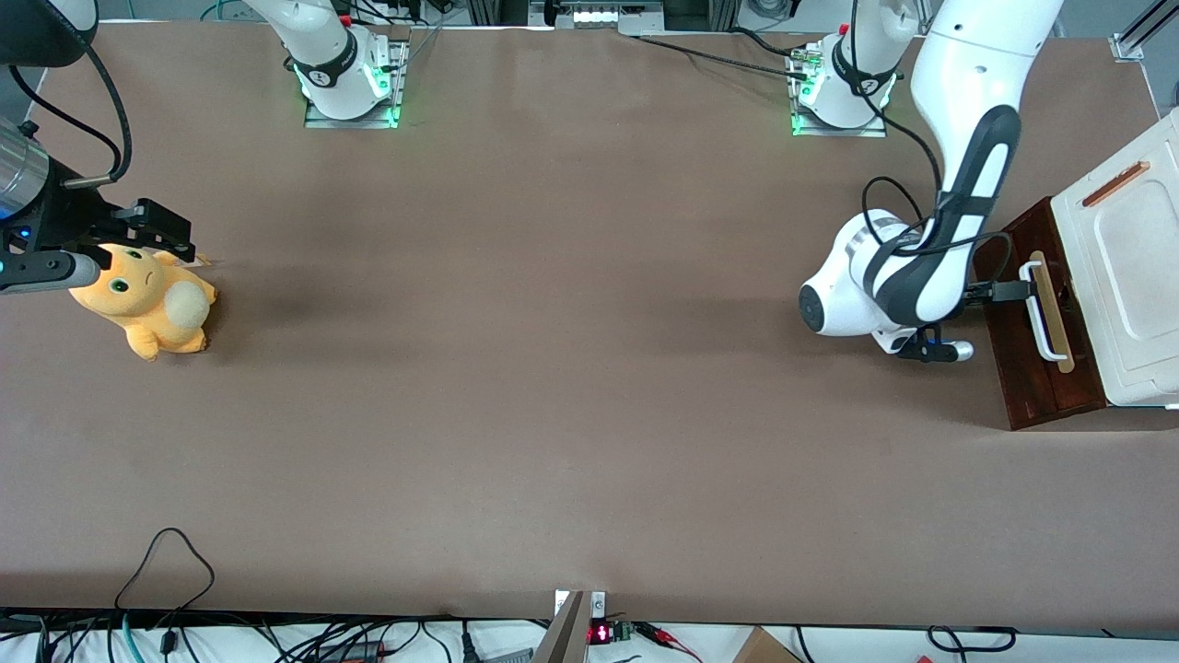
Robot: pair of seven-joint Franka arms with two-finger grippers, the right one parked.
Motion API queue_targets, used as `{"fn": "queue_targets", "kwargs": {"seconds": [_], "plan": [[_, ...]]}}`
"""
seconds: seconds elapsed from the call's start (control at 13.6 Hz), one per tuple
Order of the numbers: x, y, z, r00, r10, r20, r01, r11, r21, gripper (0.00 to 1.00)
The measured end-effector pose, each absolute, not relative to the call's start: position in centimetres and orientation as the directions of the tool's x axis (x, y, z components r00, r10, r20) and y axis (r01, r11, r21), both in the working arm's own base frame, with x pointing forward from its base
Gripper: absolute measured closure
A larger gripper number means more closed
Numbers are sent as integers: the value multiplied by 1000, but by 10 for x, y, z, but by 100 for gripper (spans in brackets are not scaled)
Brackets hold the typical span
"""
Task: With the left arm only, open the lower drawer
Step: 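Move the left gripper down toward the white drawer handle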
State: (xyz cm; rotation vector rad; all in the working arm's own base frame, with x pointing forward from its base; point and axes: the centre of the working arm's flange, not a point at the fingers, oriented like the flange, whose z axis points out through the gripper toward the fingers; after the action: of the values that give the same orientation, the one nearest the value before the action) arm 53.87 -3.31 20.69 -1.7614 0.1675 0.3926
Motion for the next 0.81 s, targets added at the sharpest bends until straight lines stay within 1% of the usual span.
{"fn": "queue_targets", "kwargs": {"seconds": [0.37,0.81], "plan": [[533,-33,182,928,98,-360,-336,-201,-920,0],[541,-25,184,936,72,-346,-333,-149,-931,0]]}}
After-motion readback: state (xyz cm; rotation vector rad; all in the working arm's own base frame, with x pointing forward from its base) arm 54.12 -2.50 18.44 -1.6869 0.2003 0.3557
